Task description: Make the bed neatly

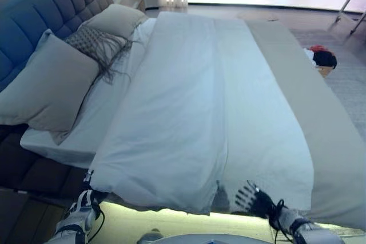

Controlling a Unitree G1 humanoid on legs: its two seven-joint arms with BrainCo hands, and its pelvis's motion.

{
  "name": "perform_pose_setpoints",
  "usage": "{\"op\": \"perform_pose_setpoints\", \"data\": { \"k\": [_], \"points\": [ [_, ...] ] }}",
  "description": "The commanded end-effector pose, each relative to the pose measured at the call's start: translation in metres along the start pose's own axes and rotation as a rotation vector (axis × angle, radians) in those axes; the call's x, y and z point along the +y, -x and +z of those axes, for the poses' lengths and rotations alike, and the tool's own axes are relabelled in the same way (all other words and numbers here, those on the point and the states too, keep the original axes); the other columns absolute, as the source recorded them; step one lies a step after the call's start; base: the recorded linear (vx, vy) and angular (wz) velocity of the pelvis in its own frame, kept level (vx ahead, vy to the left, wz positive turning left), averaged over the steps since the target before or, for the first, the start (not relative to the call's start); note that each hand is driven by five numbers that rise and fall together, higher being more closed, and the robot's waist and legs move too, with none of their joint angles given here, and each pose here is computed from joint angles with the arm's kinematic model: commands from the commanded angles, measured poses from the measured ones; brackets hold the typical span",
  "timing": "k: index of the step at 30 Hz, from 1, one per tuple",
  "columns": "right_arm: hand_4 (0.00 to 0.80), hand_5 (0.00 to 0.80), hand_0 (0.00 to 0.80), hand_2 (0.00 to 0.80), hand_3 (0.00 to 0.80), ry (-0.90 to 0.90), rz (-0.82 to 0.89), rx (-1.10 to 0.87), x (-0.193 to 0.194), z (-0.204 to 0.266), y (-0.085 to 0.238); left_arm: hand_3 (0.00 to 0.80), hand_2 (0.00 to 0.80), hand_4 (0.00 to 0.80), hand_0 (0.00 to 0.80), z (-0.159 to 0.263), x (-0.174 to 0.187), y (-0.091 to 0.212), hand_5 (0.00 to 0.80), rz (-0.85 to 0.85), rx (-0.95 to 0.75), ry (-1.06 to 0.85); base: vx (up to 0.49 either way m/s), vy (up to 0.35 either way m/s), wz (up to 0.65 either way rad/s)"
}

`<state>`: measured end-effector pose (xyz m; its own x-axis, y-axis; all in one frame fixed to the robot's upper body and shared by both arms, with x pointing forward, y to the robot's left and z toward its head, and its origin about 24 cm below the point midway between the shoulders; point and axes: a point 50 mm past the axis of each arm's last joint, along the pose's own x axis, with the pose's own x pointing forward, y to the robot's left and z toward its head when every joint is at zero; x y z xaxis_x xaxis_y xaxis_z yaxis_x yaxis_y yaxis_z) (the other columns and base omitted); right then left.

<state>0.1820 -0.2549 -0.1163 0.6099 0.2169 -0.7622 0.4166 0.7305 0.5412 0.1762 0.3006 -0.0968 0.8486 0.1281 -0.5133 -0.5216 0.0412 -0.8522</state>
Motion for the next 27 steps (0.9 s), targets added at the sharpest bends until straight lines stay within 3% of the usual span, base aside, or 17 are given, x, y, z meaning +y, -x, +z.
{"op": "perform_pose_setpoints", "data": {
  "k": [1, 12, 20, 27],
  "points": [
    [0.000, 0.000, 0.000, 0.000, 0.000, 0.014, 0.048, -0.045, 0.016, 0.017, -0.005, 0.800, 0.800, 0.800, 0.800, 0.083, -0.016, 0.030, 0.800, -0.070, -0.313, -0.056, -0.257, -0.100, -0.11],
    [0.000, 0.000, 0.000, 0.000, 0.000, -0.057, -0.057, -0.070, -0.016, 0.012, 0.012, 0.800, 0.800, 0.800, 0.800, 0.071, -0.007, 0.028, 0.800, -0.007, -0.307, -0.046, -0.225, -0.002, 0.05],
    [0.000, 0.000, 0.000, 0.000, 0.000, -0.116, -0.161, -0.109, -0.049, 0.013, 0.035, 0.800, 0.800, 0.800, 0.800, 0.054, -0.001, 0.019, 0.800, 0.053, -0.293, -0.034, -0.117, 0.303, 0.04],
    [0.000, 0.000, 0.000, 0.000, 0.000, -0.149, -0.191, -0.109, -0.061, 0.011, 0.044, 0.800, 0.800, 0.800, 0.800, 0.040, 0.019, 0.025, 0.800, 0.096, -0.254, 0.013, -0.057, 0.346, 0.40]
  ]
}}
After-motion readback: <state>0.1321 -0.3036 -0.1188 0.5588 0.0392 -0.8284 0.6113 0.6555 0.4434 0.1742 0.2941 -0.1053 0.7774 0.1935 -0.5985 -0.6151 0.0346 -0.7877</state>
